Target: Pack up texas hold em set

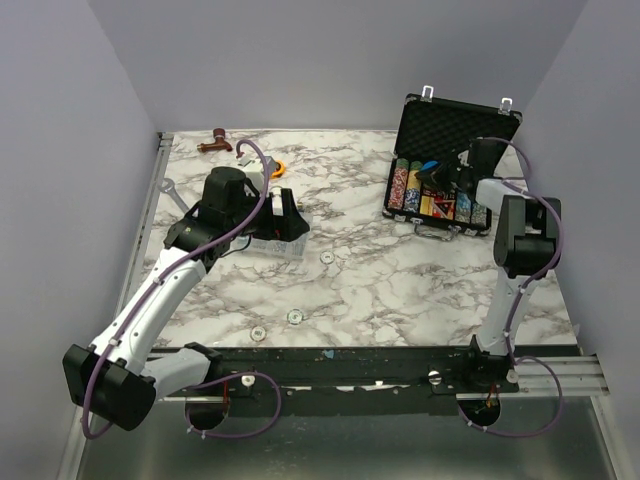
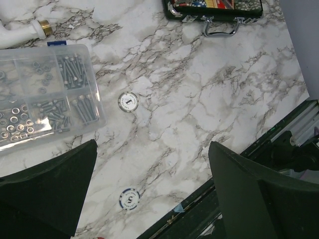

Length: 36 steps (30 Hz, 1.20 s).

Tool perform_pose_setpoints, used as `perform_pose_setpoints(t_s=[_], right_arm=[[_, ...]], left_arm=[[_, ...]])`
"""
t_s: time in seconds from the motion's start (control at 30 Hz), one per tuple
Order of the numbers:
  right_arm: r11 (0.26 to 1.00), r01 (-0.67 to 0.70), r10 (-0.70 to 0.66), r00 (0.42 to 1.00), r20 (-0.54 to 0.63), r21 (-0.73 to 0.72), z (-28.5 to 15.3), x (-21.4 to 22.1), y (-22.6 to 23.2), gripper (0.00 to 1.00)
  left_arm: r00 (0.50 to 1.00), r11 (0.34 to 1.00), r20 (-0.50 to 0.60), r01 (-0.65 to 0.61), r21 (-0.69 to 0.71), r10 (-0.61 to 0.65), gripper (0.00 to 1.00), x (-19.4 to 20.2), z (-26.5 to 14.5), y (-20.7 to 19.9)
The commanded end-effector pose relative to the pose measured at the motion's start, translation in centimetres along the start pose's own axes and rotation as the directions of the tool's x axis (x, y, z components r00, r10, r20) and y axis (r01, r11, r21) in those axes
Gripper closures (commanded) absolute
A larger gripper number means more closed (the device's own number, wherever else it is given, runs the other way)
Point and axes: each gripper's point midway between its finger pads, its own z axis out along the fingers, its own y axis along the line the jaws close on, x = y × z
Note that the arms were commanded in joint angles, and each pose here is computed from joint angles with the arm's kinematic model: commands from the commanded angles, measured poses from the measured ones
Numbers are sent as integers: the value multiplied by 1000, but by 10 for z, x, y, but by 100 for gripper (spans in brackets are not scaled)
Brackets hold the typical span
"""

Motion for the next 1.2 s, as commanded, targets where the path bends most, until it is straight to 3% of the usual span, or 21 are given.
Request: perform_pose_setpoints(t_s=[0.0,0.13,0.23,0.47,0.6,0.73,0.93,1.17], right_arm=[[998,-47,47,999,9,-53,15,-11,8,90],[996,-66,66,998,2,-63,18,-10,7,60],[997,-45,45,999,10,-62,6,-8,12,50],[998,61,-62,997,43,16,-33,-6,21,48],[959,130,-170,974,147,251,-51,-32,-9,48],[879,147,-279,930,240,453,-66,-59,-42,40],[805,218,-388,897,213,552,-54,-75,-56,30],[716,276,-475,866,157,641,-43,-79,-63,26]], left_arm=[[999,1000,28,-28,13,28,8,-4,-6,-3],[999,999,26,-32,9,31,8,-3,-6,-2],[999,999,29,-34,9,34,8,-4,-6,-3],[999,999,25,-33,9,33,8,-3,-5,-2],[999,1000,18,-29,6,28,8,-2,-3,-1],[999,1000,22,-29,9,28,8,-2,-3,-1],[999,999,20,-27,25,27,8,-1,-3,-4],[999,999,20,-27,25,27,8,-1,-4,-4]])
